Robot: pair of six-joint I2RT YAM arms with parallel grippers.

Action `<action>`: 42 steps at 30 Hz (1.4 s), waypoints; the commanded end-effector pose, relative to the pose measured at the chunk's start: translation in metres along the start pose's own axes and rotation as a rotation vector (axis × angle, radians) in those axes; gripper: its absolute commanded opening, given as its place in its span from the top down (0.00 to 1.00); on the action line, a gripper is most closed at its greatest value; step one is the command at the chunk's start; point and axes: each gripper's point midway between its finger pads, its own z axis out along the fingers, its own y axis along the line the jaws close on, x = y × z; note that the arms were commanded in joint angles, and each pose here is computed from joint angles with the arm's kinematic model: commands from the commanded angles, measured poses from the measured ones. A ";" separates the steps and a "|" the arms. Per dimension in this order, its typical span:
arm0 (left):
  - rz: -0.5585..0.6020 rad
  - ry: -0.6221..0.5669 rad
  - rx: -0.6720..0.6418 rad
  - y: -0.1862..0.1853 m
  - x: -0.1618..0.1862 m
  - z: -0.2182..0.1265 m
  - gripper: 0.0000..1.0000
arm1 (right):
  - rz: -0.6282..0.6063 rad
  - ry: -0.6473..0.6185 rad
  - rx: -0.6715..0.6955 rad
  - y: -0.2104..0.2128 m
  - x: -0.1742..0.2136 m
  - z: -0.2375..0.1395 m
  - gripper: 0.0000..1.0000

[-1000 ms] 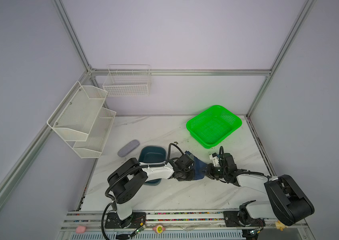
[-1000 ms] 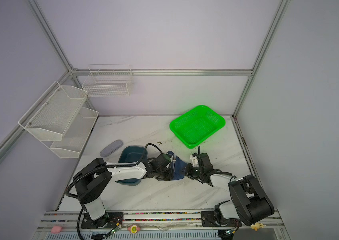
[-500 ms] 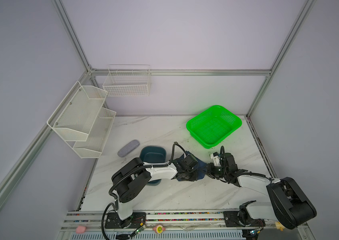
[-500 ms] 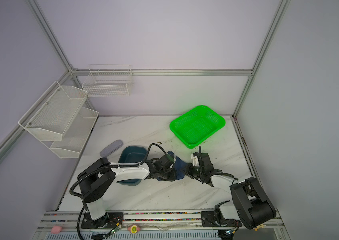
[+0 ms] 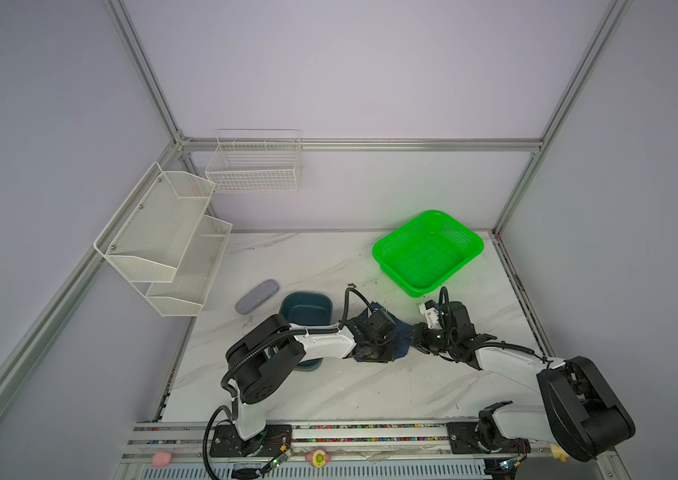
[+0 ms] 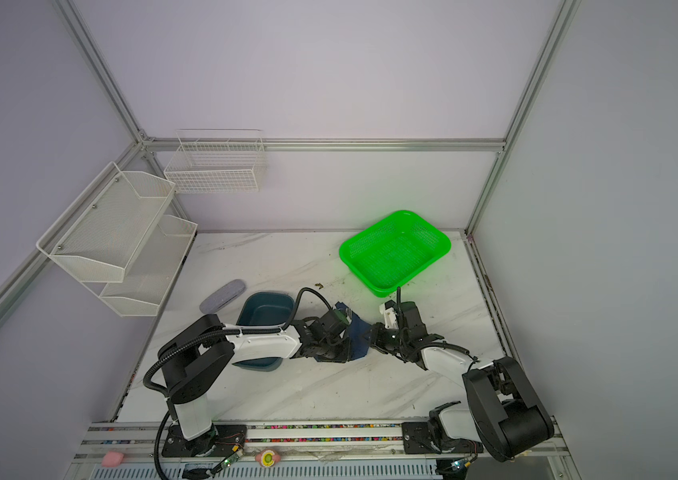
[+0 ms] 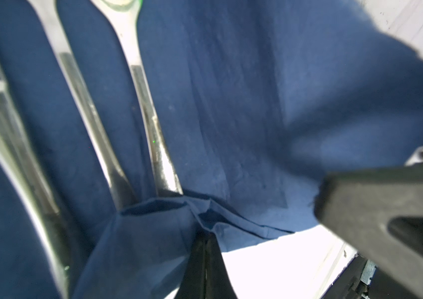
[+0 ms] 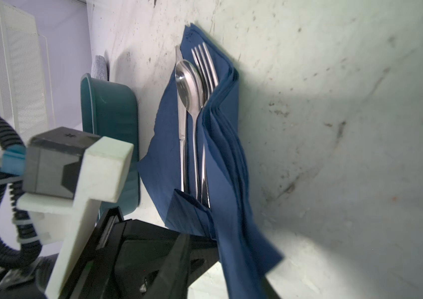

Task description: Place the utensils on the paper napkin and roll it up

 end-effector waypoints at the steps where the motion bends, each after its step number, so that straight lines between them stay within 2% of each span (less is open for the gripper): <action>1: -0.015 -0.043 0.016 -0.015 -0.019 -0.005 0.98 | -0.015 0.021 0.014 0.001 -0.002 0.000 0.74; 5: -0.030 -0.050 0.041 -0.014 -0.024 -0.008 0.98 | -0.018 0.053 0.000 0.006 -0.003 0.004 0.81; 9: -0.035 -0.062 0.050 -0.013 -0.027 -0.012 0.98 | -0.013 0.043 -0.032 0.014 -0.008 0.004 0.84; 22: -0.041 -0.058 0.056 -0.003 -0.024 -0.008 0.99 | 0.007 0.059 -0.055 0.028 -0.016 0.012 0.84; 27: -0.044 -0.076 0.087 -0.004 -0.026 -0.012 0.99 | -0.009 0.075 -0.052 0.034 -0.012 0.016 0.84; 35: -0.054 -0.103 0.059 0.002 -0.028 -0.024 0.99 | 0.004 0.065 -0.024 0.034 -0.007 0.017 0.82; 42: -0.068 -0.104 0.047 0.009 -0.021 -0.028 0.99 | 0.022 0.025 0.039 0.024 -0.011 0.012 0.92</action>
